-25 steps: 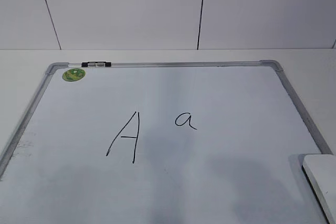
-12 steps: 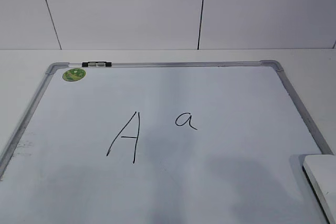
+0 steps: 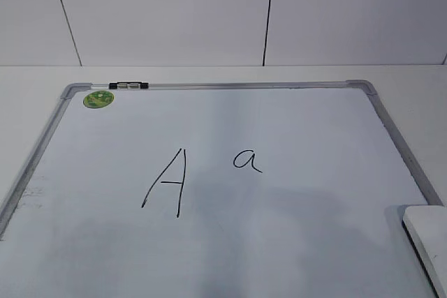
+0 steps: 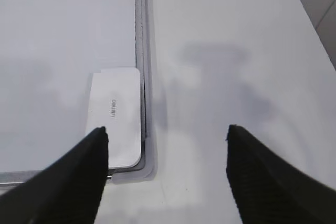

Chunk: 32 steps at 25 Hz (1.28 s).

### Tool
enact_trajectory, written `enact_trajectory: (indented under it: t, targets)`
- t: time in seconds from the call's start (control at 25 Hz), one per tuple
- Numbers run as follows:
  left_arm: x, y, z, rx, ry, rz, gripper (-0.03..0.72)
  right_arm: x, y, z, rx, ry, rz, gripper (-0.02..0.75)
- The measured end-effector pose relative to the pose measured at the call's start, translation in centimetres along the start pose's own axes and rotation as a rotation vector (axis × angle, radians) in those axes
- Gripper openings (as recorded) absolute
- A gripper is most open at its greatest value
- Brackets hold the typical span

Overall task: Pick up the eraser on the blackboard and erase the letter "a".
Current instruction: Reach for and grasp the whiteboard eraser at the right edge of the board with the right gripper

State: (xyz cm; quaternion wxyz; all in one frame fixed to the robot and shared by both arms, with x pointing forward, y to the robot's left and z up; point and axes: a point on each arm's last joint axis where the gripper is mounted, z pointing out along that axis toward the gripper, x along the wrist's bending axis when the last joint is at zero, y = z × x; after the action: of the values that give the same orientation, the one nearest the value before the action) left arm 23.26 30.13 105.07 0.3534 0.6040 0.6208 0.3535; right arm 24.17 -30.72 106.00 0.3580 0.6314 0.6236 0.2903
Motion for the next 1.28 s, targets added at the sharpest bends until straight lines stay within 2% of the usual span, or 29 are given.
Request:
enact_trajectory:
  t: [0.56,0.76,0.92,1.28]
  targets:
    - [0.0,0.0,0.0,0.0,0.0,0.0,0.235,0.6,4.9,1.7,0.152,0.077,-0.05,0.566]
    - [0.0,0.0,0.0,0.0,0.0,0.0,0.235,0.8,5.5,2.2,0.187,0.097,-0.038,0.657]
    - [0.0,0.0,0.0,0.0,0.0,0.0,0.235,1.2,5.7,2.8,0.227,0.127,-0.015,0.673]
    - [0.0,0.0,0.0,0.0,0.0,0.0,0.235,2.0,6.2,5.5,0.44,0.172,0.022,0.675]
